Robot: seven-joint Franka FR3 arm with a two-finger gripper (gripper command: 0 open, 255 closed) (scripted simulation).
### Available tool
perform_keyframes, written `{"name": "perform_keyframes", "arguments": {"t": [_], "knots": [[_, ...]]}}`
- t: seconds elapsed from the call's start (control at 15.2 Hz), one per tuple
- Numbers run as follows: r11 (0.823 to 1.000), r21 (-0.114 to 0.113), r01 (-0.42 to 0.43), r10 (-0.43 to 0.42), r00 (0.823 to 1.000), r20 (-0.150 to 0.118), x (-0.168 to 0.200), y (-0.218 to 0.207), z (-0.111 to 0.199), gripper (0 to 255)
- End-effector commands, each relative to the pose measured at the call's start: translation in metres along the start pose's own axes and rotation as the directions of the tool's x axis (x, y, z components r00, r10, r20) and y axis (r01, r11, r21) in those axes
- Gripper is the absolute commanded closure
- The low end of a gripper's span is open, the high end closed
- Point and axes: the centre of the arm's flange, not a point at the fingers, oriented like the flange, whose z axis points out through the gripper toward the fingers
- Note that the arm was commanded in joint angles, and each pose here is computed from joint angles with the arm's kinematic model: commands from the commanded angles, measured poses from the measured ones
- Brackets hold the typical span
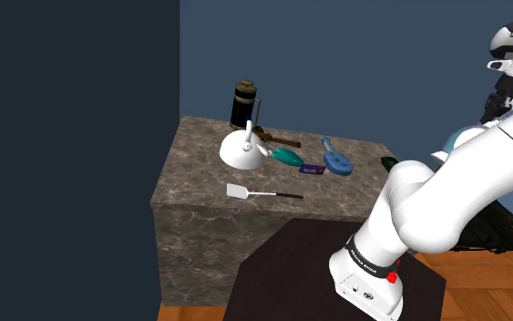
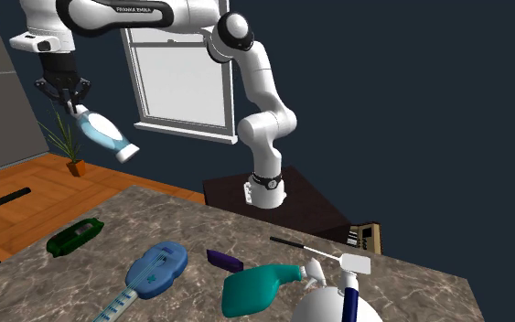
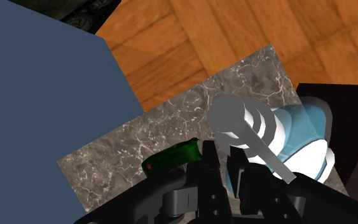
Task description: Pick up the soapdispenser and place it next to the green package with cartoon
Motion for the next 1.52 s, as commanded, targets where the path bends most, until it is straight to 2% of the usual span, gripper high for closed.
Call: {"name": "perform_keyframes", "arguments": {"t": [0.0,1.45], "knots": [[1.000,-0.001,0.000,0.000,1.000,0.000,0.001,0.000,0.011,255],[1.000,-0.001,0.000,0.000,1.000,0.000,0.018,-0.010,0.125,255]]}}
